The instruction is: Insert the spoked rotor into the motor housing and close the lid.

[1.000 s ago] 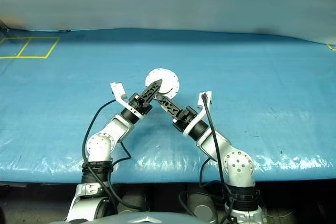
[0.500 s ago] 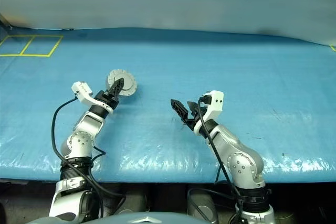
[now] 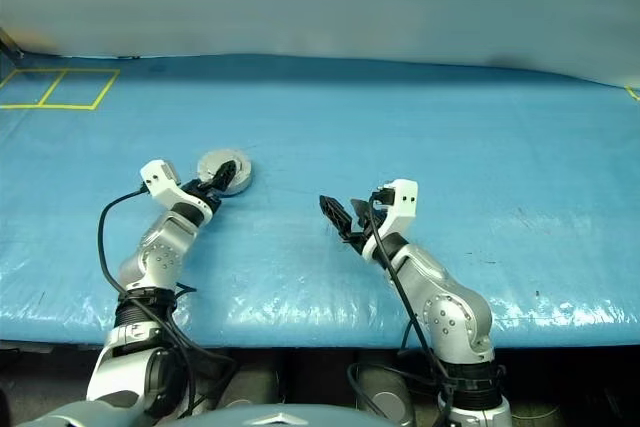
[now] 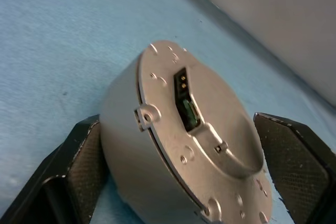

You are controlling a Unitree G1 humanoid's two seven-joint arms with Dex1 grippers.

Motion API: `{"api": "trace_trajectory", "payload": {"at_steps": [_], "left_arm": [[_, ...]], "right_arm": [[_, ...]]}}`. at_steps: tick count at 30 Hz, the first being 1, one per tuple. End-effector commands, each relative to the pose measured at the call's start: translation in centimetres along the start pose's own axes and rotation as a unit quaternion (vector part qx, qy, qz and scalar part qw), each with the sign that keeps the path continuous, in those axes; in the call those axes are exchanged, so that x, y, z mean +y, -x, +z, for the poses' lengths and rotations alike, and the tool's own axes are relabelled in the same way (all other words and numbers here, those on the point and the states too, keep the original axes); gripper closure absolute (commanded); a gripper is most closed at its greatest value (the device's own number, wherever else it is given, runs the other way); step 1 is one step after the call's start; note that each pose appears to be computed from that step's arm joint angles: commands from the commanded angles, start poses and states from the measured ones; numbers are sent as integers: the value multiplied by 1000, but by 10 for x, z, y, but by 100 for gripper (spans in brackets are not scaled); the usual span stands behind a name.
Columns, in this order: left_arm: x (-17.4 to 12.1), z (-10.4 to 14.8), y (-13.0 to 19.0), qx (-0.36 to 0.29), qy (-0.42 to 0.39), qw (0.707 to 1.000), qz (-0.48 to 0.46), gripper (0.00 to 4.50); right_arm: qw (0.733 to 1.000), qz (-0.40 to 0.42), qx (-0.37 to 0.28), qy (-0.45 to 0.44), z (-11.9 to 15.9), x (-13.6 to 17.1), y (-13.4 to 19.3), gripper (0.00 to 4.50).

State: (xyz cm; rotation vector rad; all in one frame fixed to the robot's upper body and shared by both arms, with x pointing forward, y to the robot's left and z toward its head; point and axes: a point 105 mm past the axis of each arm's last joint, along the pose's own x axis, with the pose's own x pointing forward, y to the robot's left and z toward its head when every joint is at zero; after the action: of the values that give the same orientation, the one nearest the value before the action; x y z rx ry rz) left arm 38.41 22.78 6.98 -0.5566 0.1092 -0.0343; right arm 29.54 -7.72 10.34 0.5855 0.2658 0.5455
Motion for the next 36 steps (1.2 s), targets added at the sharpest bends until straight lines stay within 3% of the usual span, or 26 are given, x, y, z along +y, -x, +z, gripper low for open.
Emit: {"api": "trace_trajectory", "payload": {"at_steps": [1,4,8,11,14,19,22,25,28,32,36], "left_arm": [[28,32,11,-44,-12,998,54,2],[49,56,24,-69,-28,994,78,2],[44,83,34,-100,-50,993,42,2],[20,106,38,-128,-85,988,-10,2],[-24,115,39,-137,-141,976,-91,2],[-96,72,42,-67,-262,938,-217,2],[-118,34,47,-35,-304,918,-254,2],[-120,14,47,-33,-274,936,-217,2],[-115,-5,54,-43,-298,937,-180,2],[-103,-32,73,-40,-281,950,-133,2],[-94,-43,81,-31,-256,960,-107,2]], "right_arm": [[1000,15,-9,1,4,6,2,31],[1000,17,-4,1,1,6,1,31],[999,22,-8,26,4,8,1,31],[997,10,-27,66,16,4,4,31],[989,-26,-55,132,36,-6,10,31],[960,-98,-60,255,59,-24,16,31],[942,-140,-63,299,61,-32,21,31],[921,-193,-70,332,54,-40,29,31],[904,-222,-79,357,39,-41,37,31],[909,-271,-86,306,11,-44,54,31],[901,-291,-86,309,1,-44,60,31]]}}
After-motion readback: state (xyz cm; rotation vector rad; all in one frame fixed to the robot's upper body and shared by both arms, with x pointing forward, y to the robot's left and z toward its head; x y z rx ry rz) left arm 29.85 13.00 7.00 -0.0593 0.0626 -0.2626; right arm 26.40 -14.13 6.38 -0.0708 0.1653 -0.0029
